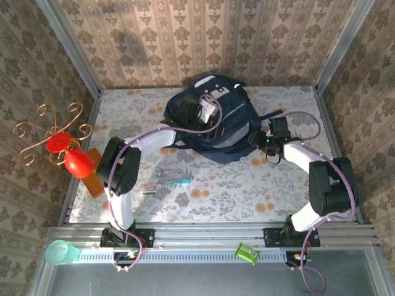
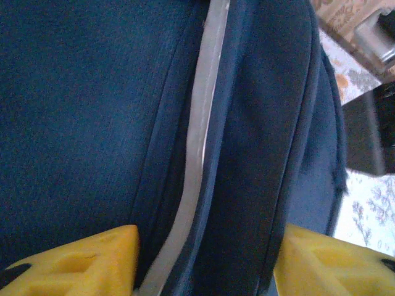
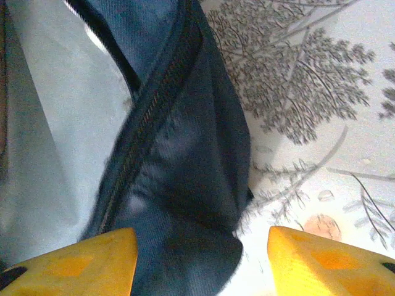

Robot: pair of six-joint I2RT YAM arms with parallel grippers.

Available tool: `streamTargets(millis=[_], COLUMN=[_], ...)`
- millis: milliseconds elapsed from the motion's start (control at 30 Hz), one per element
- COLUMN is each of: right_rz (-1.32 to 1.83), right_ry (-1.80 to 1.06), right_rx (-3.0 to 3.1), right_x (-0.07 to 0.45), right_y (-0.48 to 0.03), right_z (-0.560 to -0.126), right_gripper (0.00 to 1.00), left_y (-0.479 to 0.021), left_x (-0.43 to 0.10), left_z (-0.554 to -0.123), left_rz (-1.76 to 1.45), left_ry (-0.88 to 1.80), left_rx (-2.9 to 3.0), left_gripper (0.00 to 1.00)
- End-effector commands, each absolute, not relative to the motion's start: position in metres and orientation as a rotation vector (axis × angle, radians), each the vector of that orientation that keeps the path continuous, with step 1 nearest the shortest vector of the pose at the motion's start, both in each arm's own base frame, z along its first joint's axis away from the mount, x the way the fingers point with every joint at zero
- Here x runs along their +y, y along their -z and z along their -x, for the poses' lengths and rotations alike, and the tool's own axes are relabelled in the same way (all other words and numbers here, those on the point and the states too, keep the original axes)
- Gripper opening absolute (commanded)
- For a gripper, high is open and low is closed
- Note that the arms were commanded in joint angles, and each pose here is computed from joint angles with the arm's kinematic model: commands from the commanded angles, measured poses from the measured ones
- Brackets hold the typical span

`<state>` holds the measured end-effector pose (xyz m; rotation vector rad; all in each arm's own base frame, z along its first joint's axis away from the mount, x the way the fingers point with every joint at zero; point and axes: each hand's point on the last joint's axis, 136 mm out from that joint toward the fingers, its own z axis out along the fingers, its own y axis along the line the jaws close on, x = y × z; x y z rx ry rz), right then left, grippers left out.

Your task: Pack books, pencil case, and school supplies into a backpack

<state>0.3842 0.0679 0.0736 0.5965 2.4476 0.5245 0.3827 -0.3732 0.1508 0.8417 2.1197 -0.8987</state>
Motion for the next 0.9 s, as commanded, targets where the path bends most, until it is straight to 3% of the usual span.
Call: streamTargets(millis=[0, 133, 300, 500, 867], right_rz=[-0.507, -0.352, -0.176, -0.166, -0.235], right_ry=[-0.519, -0.512, -0.572, -0.626, -0.586], right_rx=[2.353, 2.279, 2.194, 2.220, 2.317], right_x=[0.071, 0.099, 0.155, 0.183, 0.172], right_y=[-0.109, -0.143, -0.180, -0.163, -0.109], right_z=[-0.379, -0.367, -0.374, -0.410, -0.435], right_gripper=[0.57, 0.55, 0.55, 0.49, 0.39], left_y=[-0.194, -0.194, -0.136, -0.111, -0.094], left_x=[-0.340, -0.269, -0.203, -0.204, -0.224], left_z=[-0.390, -0.417, -0.456, -0.485, -0.492], left_rz=[-0.696, -0.302, 0.095, 0.125, 0.068], left_ry=[0.924, 0.962, 0.986, 1.042, 1.077], left_rx=[2.016, 2.011, 2.208, 2.266, 2.309], left_gripper=[0.65, 0.70, 0.68, 0.67, 0.59])
